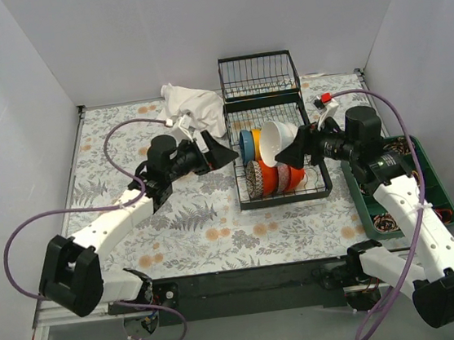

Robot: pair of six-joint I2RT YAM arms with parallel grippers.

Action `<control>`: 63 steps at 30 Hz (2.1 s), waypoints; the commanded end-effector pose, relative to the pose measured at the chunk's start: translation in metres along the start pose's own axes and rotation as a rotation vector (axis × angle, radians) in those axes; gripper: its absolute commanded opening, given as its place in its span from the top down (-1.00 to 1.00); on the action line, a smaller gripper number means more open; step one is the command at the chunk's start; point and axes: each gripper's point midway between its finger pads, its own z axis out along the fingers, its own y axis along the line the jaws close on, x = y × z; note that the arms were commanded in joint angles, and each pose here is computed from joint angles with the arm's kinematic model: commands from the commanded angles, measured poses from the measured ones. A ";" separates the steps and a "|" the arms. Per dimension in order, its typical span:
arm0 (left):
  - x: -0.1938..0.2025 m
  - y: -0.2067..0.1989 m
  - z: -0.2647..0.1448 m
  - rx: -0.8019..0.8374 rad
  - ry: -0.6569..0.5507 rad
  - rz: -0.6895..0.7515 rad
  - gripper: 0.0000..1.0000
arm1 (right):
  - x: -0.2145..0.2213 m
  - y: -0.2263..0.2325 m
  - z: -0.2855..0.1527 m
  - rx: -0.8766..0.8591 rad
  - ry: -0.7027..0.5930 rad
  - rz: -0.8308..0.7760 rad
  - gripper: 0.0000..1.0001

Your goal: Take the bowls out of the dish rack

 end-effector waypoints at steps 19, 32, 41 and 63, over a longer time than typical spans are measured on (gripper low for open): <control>0.023 -0.052 0.061 0.100 0.005 -0.003 1.00 | -0.005 0.047 0.001 -0.286 -0.101 -0.001 0.63; -0.018 -0.003 0.026 -0.200 -0.124 0.186 1.00 | 0.013 0.022 0.002 -0.147 -0.047 -0.032 -0.94; -0.066 0.102 -0.055 -0.661 -0.200 0.167 1.00 | 0.033 -0.012 -0.002 0.038 0.026 -0.050 -0.97; -0.124 0.303 -0.129 -1.106 -0.144 -0.109 1.00 | 0.045 -0.045 -0.013 0.227 0.096 -0.096 -0.97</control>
